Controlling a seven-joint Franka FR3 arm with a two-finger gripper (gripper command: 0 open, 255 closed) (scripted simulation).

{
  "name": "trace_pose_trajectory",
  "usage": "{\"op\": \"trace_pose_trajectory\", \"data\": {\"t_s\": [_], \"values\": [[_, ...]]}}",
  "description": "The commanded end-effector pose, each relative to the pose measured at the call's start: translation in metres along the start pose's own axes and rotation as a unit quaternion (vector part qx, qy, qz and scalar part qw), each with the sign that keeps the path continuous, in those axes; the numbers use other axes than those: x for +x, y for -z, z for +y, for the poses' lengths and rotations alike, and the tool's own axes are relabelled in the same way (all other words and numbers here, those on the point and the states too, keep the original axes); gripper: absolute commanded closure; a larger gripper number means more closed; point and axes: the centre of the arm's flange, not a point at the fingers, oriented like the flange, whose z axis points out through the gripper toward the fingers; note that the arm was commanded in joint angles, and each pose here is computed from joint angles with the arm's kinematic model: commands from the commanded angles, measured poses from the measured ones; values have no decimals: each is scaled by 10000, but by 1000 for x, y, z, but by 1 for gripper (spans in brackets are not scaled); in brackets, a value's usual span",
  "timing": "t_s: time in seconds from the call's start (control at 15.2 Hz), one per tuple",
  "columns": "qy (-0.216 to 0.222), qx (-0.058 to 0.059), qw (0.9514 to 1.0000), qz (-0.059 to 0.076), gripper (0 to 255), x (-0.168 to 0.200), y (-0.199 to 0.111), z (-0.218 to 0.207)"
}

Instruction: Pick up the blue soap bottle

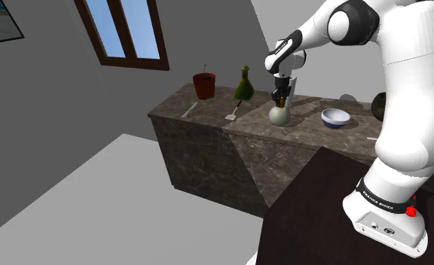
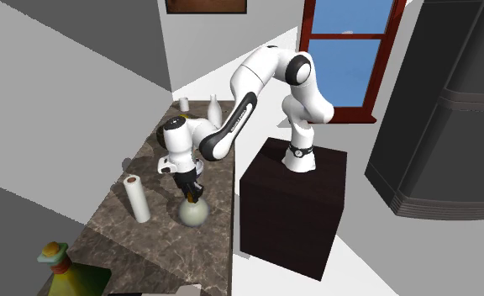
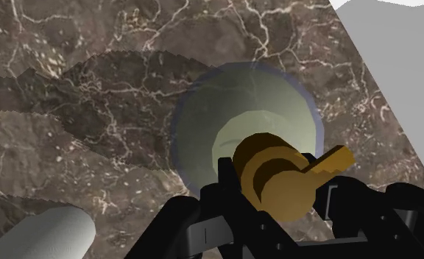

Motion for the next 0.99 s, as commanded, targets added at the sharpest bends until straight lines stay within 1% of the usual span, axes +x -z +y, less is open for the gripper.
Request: {"op": "trace_pose_trajectory", "data": {"t_s": [0.0, 0.2, 0.92], "values": [[2, 2, 10000, -2, 255, 0, 0, 0], [2, 2, 10000, -2, 255, 0, 0, 0], [2, 2, 10000, -2, 255, -5, 57, 1]]}}
